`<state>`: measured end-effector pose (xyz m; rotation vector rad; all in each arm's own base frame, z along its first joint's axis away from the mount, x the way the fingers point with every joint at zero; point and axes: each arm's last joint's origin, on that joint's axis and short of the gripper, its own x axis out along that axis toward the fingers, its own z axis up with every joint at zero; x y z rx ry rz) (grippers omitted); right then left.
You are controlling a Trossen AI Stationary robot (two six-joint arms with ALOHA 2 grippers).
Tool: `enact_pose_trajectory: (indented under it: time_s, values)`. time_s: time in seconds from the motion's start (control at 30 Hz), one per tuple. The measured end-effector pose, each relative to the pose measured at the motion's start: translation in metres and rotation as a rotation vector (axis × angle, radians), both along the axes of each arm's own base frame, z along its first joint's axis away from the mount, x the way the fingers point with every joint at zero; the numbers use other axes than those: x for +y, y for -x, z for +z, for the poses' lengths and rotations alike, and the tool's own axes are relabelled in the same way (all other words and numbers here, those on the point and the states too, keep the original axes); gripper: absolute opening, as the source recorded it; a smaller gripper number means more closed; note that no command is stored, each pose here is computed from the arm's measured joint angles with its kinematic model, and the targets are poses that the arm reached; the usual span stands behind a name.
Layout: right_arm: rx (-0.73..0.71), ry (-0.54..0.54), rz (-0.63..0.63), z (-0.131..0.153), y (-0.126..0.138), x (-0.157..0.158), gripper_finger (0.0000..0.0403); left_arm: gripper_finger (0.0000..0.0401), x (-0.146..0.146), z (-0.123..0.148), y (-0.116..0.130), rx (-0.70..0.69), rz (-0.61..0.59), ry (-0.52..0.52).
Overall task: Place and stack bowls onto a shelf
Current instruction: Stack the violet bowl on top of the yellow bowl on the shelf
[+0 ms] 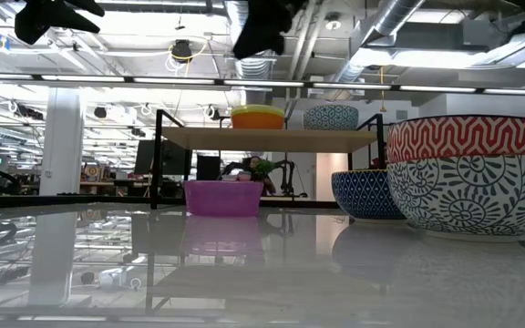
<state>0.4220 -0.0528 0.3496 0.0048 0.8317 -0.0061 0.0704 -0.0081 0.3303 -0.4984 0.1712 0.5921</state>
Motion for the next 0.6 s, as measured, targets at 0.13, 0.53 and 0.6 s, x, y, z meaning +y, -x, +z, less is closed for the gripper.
enact_pose_trajectory:
  time_s: [0.13, 0.53, 0.6]
  values:
    - [0.101, 0.069, 0.089, -0.040, -0.025, 0.036, 0.0132, 0.0135, 0.000, 0.000, 0.000, -0.001, 0.000, 0.002]
    - [0.329, 0.078, 0.126, -0.137, -0.058, 0.057, 0.0174, 0.0135, 0.000, 0.000, 0.000, -0.003, -0.004, 0.012]
    - [0.345, 0.084, 0.114, -0.148, -0.061, 0.053, 0.0172, 0.0135, -0.001, 0.000, 0.000, 0.001, -0.016, 0.018]
